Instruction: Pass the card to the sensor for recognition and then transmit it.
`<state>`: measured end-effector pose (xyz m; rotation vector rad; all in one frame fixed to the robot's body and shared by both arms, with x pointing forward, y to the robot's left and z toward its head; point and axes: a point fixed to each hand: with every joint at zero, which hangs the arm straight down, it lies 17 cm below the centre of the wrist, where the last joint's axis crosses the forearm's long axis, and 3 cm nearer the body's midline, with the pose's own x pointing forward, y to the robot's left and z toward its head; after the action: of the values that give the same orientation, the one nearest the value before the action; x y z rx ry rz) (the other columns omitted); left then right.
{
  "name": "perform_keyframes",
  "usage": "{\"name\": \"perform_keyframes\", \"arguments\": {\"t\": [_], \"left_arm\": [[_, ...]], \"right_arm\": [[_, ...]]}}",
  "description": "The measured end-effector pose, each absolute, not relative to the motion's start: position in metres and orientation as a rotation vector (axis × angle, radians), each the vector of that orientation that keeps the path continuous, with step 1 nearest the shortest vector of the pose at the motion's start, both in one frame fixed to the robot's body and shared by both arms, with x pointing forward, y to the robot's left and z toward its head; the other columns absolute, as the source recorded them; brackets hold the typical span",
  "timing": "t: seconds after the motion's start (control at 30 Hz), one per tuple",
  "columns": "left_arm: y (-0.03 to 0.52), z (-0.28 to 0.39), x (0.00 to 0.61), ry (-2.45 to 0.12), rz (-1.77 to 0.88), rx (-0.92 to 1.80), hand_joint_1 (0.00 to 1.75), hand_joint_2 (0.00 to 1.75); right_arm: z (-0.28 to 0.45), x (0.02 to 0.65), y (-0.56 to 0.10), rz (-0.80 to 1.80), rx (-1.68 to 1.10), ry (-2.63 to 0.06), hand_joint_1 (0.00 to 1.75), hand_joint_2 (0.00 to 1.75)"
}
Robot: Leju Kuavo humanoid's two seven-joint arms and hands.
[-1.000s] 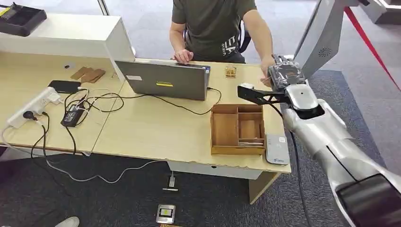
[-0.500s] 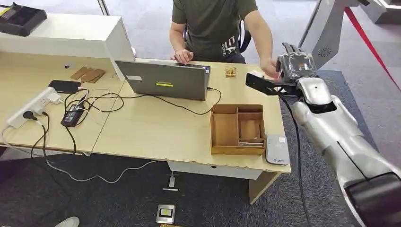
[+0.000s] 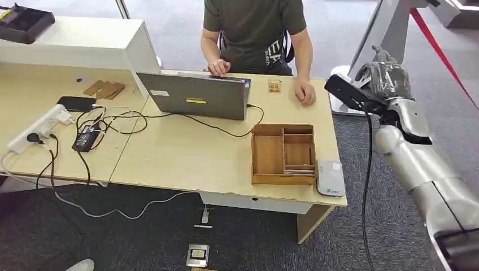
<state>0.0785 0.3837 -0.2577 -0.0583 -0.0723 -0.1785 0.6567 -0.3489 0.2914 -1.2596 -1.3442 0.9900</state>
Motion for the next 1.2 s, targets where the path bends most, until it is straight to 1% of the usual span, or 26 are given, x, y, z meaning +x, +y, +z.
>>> {"name": "perform_keyframes", "arguments": {"t": [0.13, 0.4, 0.57, 0.7, 1.2], "left_arm": [[0.383, -0.258, 0.079, -0.071, -0.171, -0.059, 0.0, 1.75], [0.382, -0.258, 0.079, -0.069, -0.149, -0.062, 0.0, 1.75], [0.382, -0.258, 0.078, -0.064, -0.142, -0.063, 0.0, 1.75], [0.381, -0.258, 0.079, -0.066, -0.135, -0.065, 0.0, 1.75], [0.38, -0.258, 0.079, -0.068, -0.121, -0.068, 0.0, 1.75]], "right_arm": [[0.279, 0.65, -0.36, 0.924, -1.201, -1.36, 1.75, 1.75], [0.184, 0.614, -0.387, 0.837, -1.034, -1.305, 1.75, 1.75], [0.122, 0.586, -0.392, 0.841, -0.943, -1.254, 1.75, 1.75], [0.087, 0.568, -0.394, 0.85, -0.905, -1.206, 1.75, 1.75], [0.036, 0.542, -0.393, 0.855, -0.834, -1.115, 1.75, 1.75]]}}
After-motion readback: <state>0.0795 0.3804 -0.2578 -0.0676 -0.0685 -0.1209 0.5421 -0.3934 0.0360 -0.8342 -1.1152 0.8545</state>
